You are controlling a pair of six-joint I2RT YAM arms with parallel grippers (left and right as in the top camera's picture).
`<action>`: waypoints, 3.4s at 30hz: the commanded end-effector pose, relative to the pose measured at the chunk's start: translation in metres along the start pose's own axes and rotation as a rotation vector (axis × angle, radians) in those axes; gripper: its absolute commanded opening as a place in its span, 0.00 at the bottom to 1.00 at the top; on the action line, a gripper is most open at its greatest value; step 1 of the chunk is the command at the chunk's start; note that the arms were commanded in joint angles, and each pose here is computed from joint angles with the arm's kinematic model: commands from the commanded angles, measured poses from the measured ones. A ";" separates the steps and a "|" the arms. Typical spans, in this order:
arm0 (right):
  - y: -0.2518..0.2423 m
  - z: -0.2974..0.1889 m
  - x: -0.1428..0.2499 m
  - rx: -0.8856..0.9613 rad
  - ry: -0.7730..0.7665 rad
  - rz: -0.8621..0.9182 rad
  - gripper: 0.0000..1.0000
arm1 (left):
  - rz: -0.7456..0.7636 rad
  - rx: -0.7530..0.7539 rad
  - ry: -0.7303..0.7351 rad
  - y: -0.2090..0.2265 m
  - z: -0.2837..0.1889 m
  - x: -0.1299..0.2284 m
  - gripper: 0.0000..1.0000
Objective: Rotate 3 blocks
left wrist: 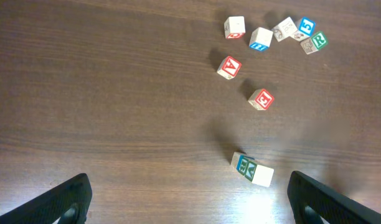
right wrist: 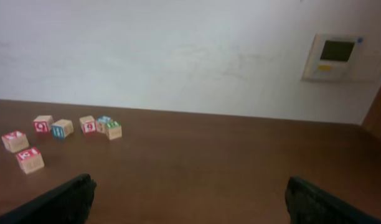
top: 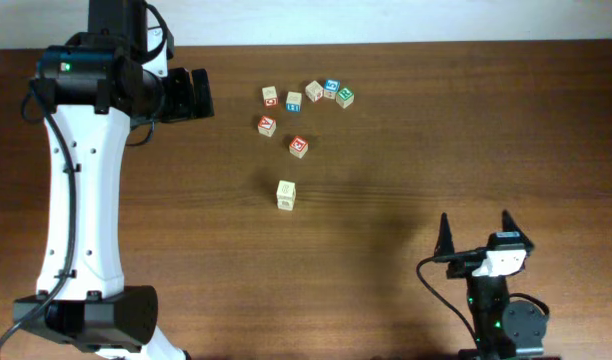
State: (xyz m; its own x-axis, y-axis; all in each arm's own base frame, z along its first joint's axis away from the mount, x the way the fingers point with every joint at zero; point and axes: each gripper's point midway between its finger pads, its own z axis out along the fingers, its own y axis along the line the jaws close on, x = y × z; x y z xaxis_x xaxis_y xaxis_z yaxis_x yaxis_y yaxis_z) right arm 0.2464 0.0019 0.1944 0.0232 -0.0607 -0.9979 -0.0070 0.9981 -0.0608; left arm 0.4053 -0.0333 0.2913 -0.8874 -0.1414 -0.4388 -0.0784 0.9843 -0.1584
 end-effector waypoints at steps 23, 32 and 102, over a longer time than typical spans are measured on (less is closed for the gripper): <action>0.003 -0.001 0.038 -0.012 0.099 -0.001 0.98 | -0.003 -0.006 -0.004 0.002 0.000 -0.002 0.99; 0.003 -0.001 0.038 -0.012 0.099 -0.001 0.98 | 0.211 -0.032 -0.332 0.004 -0.040 -0.039 0.99; 0.003 -0.001 0.038 -0.013 0.099 -0.001 0.98 | 0.477 -0.109 -1.020 0.053 0.044 0.198 0.99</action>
State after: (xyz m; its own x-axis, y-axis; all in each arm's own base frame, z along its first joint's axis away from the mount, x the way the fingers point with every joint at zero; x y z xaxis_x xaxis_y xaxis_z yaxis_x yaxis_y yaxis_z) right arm 0.2459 0.0023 0.1592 -0.0729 -0.0608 -0.9955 -0.0155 0.9981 -0.0598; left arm 0.2456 -0.0171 0.1582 -0.0516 0.2687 -0.9618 0.1011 0.9596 0.2627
